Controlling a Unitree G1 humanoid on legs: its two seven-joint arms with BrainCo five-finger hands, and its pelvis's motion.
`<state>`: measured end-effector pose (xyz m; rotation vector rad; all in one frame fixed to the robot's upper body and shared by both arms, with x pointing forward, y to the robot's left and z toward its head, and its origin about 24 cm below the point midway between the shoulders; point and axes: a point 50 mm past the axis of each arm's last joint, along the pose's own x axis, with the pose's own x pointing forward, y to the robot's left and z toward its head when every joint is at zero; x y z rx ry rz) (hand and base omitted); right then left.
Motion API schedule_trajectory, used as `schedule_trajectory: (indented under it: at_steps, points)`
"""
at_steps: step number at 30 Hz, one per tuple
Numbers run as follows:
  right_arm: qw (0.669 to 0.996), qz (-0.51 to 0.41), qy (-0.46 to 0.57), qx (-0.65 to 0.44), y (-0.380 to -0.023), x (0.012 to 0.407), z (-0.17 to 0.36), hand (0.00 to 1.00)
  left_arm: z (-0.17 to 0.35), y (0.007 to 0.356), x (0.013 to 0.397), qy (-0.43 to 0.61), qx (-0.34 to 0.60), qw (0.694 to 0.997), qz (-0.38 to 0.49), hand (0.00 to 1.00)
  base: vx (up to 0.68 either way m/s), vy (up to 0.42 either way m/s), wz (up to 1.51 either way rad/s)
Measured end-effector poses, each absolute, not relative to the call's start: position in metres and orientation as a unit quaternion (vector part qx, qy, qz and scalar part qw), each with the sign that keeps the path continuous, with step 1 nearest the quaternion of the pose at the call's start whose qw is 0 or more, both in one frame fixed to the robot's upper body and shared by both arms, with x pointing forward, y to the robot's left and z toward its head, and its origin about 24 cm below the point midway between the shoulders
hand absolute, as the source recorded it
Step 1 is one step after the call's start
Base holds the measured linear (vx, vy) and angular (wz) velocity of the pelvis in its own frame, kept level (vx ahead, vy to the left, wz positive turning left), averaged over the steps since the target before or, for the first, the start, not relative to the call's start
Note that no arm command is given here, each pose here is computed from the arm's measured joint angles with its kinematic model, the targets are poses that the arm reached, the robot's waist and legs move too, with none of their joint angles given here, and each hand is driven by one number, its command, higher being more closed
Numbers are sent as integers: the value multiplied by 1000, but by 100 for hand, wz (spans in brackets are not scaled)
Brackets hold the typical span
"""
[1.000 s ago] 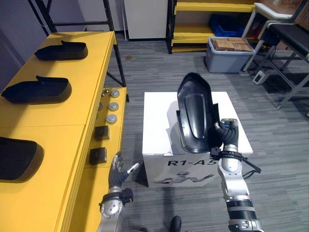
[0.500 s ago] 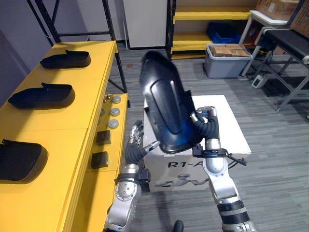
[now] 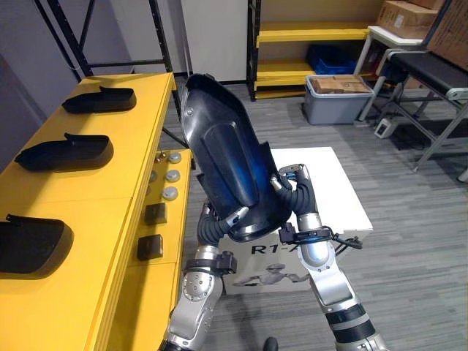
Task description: Walk over and take plastic housings, then place them on the shelf
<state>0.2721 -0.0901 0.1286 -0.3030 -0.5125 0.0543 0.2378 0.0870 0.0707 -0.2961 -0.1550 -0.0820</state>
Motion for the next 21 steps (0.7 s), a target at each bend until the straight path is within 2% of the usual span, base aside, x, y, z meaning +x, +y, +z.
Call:
schedule_trajectory:
  at_steps: [9, 14, 19, 21]
  points:
    - [946, 58, -279, -152, -82, 265, 131, 0, 62, 95, 238, -54, -135, 989, -30, 100, -7, 4, 0]
    - [951, 79, -270, -127, -96, 260, 130, 0, 63, 99, 240, -67, -83, 994, -28, 100, 0, 0, 0]
    - [965, 52, -258, -5, -135, 253, 134, 0, 66, 95, 239, -86, -36, 995, -39, 100, 12, 13, -2]
    - [960, -35, -273, 54, -176, 250, 139, 0, 64, 103, 237, -83, -32, 996, -26, 100, 22, 31, -6]
